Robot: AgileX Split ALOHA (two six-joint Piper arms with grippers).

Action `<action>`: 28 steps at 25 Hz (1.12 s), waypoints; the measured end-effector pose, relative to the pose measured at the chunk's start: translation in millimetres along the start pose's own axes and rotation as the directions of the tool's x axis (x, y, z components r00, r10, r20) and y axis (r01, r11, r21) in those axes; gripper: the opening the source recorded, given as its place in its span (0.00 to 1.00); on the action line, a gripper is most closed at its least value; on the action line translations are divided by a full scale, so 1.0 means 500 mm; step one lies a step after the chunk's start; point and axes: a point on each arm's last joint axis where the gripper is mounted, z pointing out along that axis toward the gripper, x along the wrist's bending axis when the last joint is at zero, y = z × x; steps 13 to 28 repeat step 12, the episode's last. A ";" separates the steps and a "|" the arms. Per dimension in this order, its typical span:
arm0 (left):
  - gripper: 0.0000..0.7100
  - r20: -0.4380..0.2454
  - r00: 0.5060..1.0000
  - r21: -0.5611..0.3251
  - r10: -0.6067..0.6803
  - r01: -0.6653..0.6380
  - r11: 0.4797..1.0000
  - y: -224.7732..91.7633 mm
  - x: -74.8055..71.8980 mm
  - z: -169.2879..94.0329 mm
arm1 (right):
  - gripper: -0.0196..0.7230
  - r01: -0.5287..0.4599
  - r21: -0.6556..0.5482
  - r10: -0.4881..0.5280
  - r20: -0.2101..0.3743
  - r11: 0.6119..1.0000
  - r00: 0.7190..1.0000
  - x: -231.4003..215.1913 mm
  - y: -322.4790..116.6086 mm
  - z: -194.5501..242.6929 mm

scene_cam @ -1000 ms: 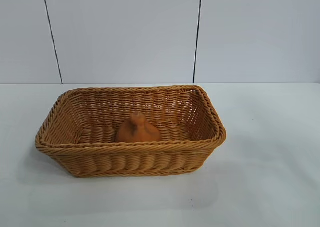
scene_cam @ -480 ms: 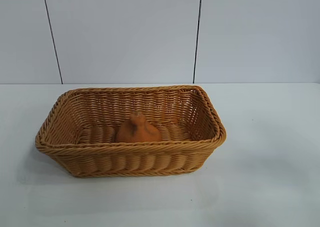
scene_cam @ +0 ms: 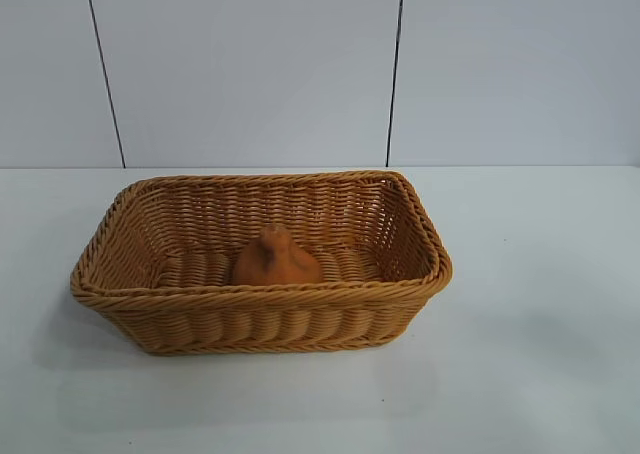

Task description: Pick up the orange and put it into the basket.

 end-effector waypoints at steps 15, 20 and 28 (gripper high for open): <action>0.93 0.000 1.000 0.000 0.000 0.000 1.000 0.000 0.000 0.000 | 0.96 -0.004 -0.089 0.004 -0.001 0.996 1.000 0.001 -0.014 -0.025; 0.93 0.000 1.000 0.000 0.000 0.000 1.000 0.000 0.000 0.000 | 0.96 -0.004 -0.089 0.004 -0.001 0.996 1.000 0.001 -0.014 -0.025; 0.93 0.000 1.000 0.000 0.000 0.000 1.000 0.000 0.000 0.000 | 0.96 -0.004 -0.089 0.004 -0.001 0.996 1.000 0.001 -0.014 -0.025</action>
